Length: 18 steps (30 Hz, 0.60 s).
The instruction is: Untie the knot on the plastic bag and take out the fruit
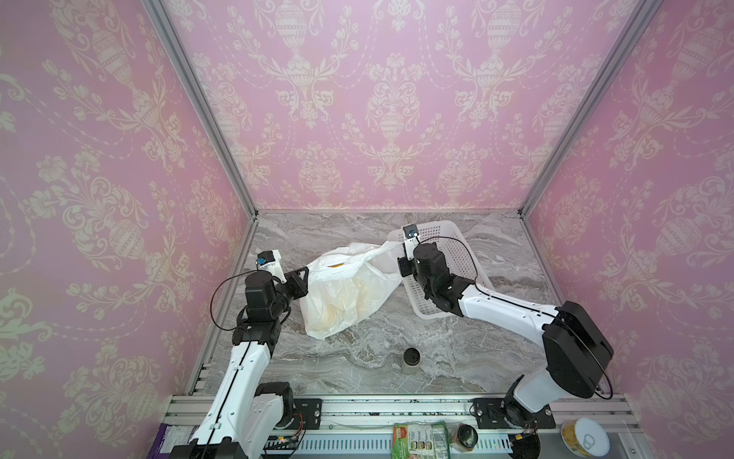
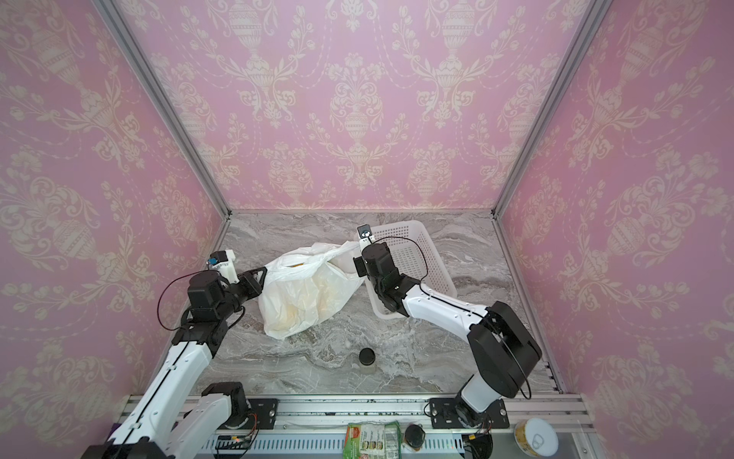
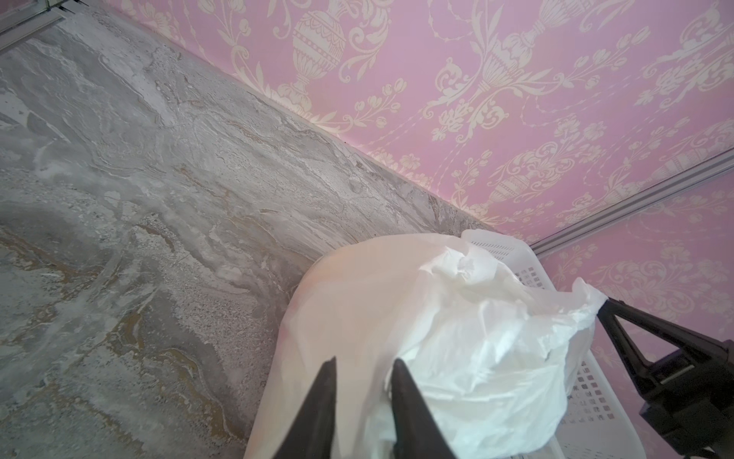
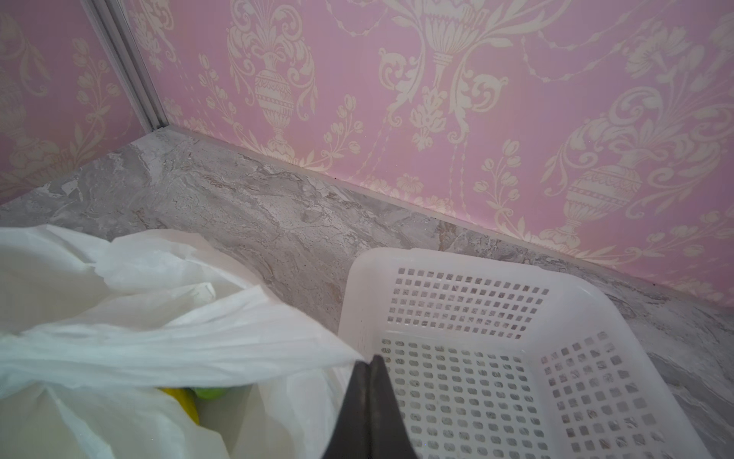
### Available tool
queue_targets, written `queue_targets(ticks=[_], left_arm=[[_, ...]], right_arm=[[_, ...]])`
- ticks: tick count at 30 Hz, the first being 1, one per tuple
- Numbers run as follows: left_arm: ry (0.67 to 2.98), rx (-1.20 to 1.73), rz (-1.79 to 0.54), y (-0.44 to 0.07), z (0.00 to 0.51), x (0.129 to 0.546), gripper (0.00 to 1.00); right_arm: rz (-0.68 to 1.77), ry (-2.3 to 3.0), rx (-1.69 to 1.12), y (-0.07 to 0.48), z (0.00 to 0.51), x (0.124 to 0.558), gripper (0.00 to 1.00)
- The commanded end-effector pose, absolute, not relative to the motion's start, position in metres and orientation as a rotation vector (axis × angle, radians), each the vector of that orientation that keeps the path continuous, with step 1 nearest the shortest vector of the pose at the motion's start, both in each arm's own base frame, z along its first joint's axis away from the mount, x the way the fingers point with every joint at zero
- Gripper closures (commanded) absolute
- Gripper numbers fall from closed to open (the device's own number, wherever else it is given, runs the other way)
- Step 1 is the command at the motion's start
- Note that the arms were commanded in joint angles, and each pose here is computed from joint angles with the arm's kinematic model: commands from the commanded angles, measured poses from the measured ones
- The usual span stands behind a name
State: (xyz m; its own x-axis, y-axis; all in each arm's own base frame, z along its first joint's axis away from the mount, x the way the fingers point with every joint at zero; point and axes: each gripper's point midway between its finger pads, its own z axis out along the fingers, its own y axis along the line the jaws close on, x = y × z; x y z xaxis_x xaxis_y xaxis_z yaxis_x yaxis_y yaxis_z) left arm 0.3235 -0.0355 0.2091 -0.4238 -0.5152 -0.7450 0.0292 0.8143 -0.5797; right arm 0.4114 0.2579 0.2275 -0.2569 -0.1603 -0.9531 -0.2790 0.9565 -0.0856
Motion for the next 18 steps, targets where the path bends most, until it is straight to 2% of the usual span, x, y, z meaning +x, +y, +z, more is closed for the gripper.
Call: queue_targets(ticks=[1,5,9,12,16,18], left_arm=[[1.826,-0.346,-0.6,-0.031,0.245,0.316,0.01],[1.761,-0.247,-0.483,-0.035,0.284,0.284,0.01],[1.716,-0.055,-0.565,-0.077,0.299,0.262,0.04],[1.738,0.082,-0.603,-0.108,0.283,0.256,0.07],[1.866,0.177,-0.488,-0.128,0.244,0.27,0.12],[1.913,0.212,-0.415,-0.135,0.23,0.277,0.11]], right_arm=[[0.204,1.853,-0.347,0.274,0.231,0.398,1.0],[0.221,1.839,-0.391,0.293,0.235,0.39,1.0],[0.235,1.831,-0.372,0.294,0.236,0.39,1.0],[0.226,1.834,-0.363,0.291,0.239,0.389,1.0],[0.231,1.835,-0.356,0.287,0.24,0.385,1.0],[0.237,1.834,-0.35,0.286,0.24,0.383,1.0]])
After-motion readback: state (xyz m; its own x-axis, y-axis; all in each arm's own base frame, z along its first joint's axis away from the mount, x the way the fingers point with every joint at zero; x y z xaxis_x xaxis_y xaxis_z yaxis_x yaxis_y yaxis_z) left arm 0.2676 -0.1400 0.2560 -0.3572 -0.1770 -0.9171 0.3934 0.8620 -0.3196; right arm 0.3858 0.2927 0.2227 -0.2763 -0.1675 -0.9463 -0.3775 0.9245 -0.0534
